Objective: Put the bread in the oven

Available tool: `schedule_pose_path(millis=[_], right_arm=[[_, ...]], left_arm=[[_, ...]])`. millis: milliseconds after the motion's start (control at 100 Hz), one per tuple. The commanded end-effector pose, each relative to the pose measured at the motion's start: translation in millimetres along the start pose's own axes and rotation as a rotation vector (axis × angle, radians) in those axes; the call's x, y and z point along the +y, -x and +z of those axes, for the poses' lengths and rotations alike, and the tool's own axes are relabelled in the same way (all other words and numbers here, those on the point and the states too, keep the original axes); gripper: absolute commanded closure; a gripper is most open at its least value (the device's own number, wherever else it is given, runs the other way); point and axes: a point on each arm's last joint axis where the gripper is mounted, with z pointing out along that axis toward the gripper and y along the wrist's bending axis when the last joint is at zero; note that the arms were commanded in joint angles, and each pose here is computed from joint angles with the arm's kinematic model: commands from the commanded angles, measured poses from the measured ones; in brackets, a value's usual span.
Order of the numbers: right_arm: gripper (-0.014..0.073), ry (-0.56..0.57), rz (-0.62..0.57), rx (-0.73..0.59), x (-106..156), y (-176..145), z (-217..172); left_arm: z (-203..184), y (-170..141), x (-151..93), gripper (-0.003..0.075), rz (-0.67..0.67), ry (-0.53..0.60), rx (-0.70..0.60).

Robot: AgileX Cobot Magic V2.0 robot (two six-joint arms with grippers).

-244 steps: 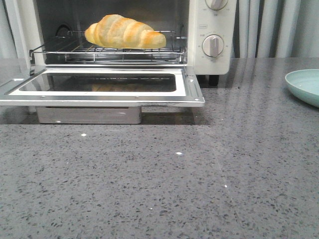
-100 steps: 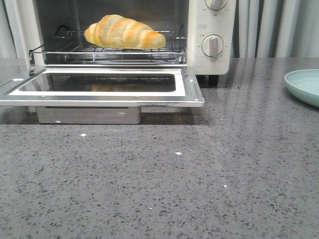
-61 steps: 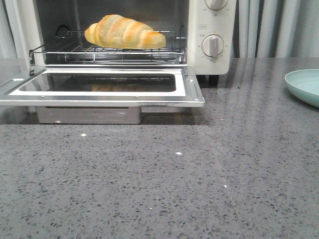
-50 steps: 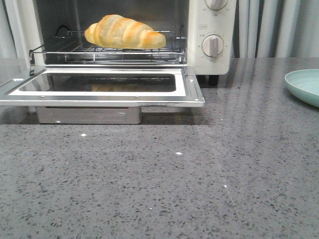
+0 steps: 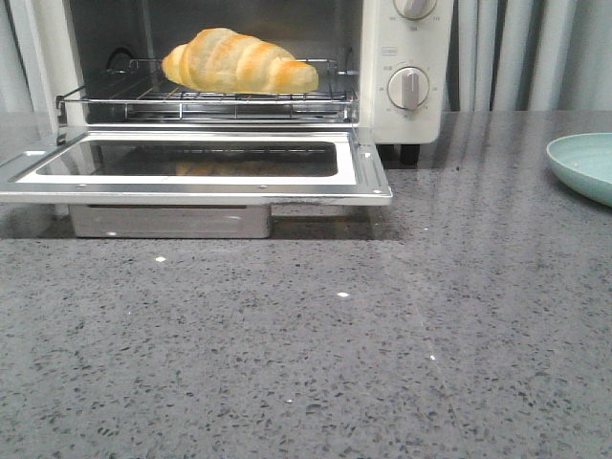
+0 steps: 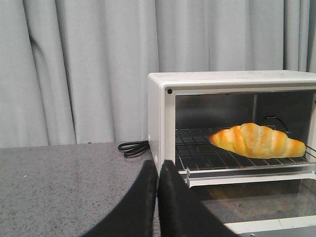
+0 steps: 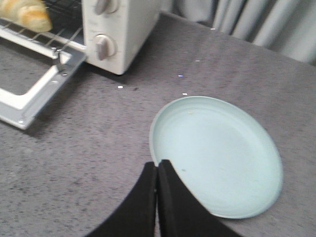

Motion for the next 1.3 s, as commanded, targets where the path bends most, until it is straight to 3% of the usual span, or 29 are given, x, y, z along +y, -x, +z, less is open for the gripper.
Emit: schedule_pose_path(millis=[0,180,410,680,850,1290], right_arm=[[0.0644,0.037,-0.011,-0.122,5,7,5],[0.0644,0.119,0.000,-0.228,19,-6,15],[0.0644,0.134,-0.049,-0.331,20,-25,9],[0.0644,-0.024,-0.011,-0.494,11,-56,-4],[0.0644,-0.144,0.018,-0.497,9,-82,-6],[0.0644,-0.318,0.094,-0.536,11,-122,4]], left_arm=[[1,14,-1,0.0741,-0.004,-0.007,-0.082],[1,14,-1,0.0741,-0.004,-0.007,-0.082],[1,14,-1,0.0741,-0.004,-0.007,-0.082],[1,14,-1,0.0741,-0.004,-0.007,-0.082],[1,14,-1,0.0741,-0.004,-0.007,-0.082],[1,14,-1,0.0741,-0.004,-0.007,-0.082]])
